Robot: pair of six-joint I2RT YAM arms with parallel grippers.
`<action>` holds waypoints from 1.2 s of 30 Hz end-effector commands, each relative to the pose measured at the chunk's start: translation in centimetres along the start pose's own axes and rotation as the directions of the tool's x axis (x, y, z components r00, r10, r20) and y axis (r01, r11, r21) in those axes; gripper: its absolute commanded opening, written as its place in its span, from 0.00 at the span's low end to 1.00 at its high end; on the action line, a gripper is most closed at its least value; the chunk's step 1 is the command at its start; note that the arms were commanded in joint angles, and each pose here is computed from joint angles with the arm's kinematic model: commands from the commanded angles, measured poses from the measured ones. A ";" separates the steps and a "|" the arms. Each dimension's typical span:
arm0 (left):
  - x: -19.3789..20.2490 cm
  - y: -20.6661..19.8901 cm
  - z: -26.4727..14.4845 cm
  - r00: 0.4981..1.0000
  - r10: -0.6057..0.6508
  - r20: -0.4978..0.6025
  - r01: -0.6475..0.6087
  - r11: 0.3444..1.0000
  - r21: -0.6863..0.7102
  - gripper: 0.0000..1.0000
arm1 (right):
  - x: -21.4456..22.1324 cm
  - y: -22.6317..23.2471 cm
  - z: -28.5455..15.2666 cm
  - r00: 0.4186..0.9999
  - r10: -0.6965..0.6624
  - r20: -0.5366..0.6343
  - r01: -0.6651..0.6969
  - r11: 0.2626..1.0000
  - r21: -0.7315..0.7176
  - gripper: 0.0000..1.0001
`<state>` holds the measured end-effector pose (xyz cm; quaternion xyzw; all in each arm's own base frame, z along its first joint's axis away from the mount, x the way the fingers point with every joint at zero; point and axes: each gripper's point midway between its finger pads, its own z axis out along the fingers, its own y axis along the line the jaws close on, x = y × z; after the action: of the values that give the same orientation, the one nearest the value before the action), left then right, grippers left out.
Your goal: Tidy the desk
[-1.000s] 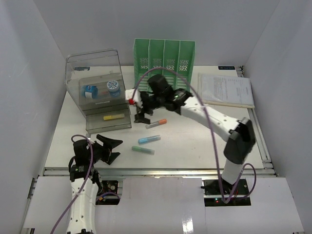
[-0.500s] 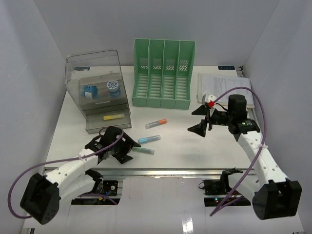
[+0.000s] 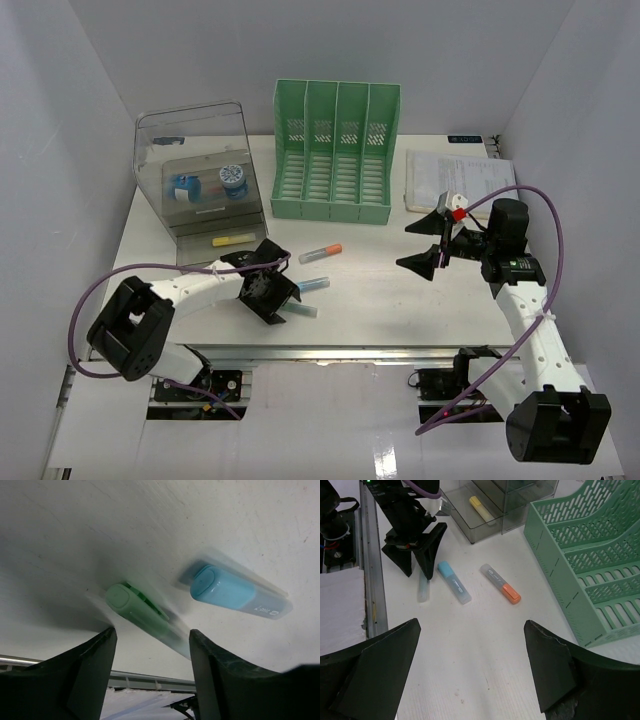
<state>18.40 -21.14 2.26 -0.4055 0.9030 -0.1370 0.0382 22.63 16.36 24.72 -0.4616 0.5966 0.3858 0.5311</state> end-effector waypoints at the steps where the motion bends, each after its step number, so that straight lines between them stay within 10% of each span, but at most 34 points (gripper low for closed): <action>1: -1.7 1.9 1.1 0.975 -0.185 0.124 0.200 0.973 -0.117 0.58 | -1.3 0.2 -0.5 0.998 -0.049 0.034 0.049 0.999 -0.001 0.90; 14: -1.7 5.0 0.5 0.980 -0.146 0.133 0.164 0.977 -0.135 0.04 | -1.5 0.1 -1.0 0.998 -0.057 0.041 0.057 0.998 0.016 0.90; 25: -10.7 1.9 -12.1 0.869 -0.331 0.367 0.238 0.931 0.277 0.00 | -1.1 -0.1 -1.1 0.998 -0.039 0.043 0.038 0.999 0.012 0.90; 36: -21.3 -1.1 -11.8 0.779 -0.553 0.295 0.457 0.823 0.338 0.00 | -0.5 -0.2 -1.3 0.999 -0.032 0.041 0.032 0.999 0.008 0.90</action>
<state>28.84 -3.81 12.39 -0.6124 0.7391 -0.1513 0.2362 22.83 15.05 25.47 -0.4529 0.5917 0.3755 0.5511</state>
